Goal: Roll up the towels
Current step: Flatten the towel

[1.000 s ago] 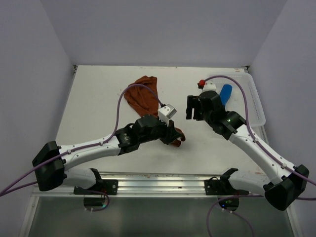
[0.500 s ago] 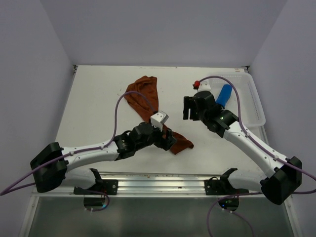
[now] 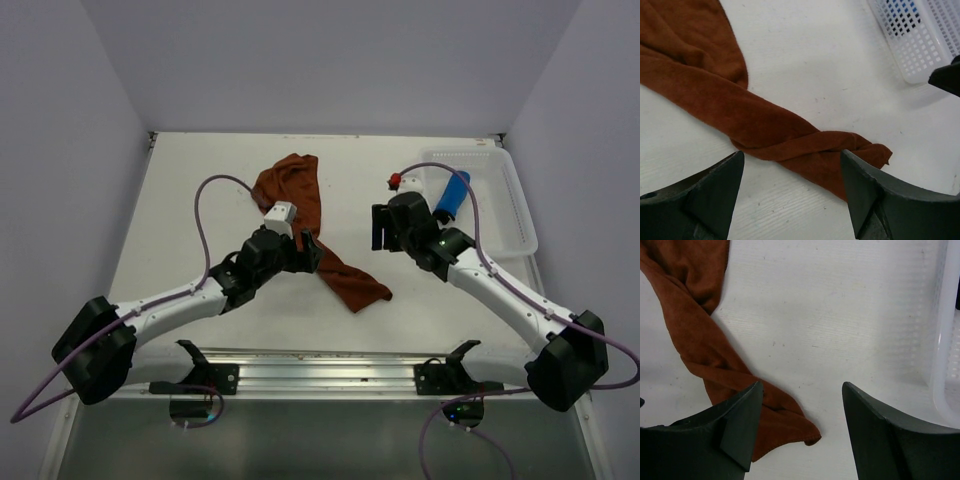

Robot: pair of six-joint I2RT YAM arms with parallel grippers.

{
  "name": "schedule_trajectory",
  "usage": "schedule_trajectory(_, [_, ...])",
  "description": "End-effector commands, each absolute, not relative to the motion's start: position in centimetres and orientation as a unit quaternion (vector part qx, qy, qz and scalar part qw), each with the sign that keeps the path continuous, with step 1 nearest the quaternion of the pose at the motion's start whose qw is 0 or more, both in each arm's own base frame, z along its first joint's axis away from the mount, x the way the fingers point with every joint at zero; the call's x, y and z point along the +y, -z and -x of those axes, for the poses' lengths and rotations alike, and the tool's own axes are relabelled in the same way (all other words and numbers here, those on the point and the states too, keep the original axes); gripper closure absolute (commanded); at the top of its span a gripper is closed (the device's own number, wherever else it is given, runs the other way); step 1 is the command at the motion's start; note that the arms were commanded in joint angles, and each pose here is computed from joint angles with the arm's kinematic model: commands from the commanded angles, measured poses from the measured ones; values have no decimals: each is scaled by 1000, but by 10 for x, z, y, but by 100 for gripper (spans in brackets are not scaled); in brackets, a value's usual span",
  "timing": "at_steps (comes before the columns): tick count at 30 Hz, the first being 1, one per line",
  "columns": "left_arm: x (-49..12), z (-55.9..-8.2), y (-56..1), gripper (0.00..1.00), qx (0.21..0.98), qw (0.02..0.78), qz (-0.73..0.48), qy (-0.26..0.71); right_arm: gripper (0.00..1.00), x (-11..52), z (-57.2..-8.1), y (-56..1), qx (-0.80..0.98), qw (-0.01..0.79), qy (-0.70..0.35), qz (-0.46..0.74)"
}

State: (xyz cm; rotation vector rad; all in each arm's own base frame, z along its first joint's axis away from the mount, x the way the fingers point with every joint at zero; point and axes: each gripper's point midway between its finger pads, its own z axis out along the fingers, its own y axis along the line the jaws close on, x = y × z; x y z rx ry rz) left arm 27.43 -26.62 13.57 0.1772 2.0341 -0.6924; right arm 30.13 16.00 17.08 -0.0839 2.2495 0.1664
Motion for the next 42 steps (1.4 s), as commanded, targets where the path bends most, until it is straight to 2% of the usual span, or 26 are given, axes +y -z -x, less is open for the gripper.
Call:
schedule_trajectory(1, [-244,-295,-142,19,843,476,-2,249,32,162,-309,-173,899,431,-80,9])
schedule_trajectory(7, [-203,-309,-120,18,882,415,47,221,34,147,-310,-160,921,363,-132,-46])
schedule_trajectory(11, [-190,-322,-151,18,864,444,48,234,36,153,-305,-174,916,367,-159,-36])
schedule_trajectory(15, [-187,-330,-170,18,859,457,38,229,36,155,-293,-162,930,328,-162,-34])
schedule_trajectory(19, [-182,-334,-173,18,859,457,40,228,51,169,-264,-144,941,272,-199,-10])
schedule_trajectory(21, [-179,-335,-170,18,861,454,42,227,53,180,-249,-141,941,267,-205,20])
schedule_trajectory(26, [-158,-344,-162,17,868,446,64,211,53,206,-215,-127,936,266,-217,80])
schedule_trajectory(32, [-134,-362,-166,17,865,444,95,212,53,217,-206,-99,944,247,-174,130])
schedule_trajectory(37, [-122,-364,-172,17,865,449,101,202,45,230,-196,-73,948,221,-164,159])
schedule_trajectory(42, [-113,-357,-169,17,865,449,109,194,42,231,-195,-53,951,209,-144,175])
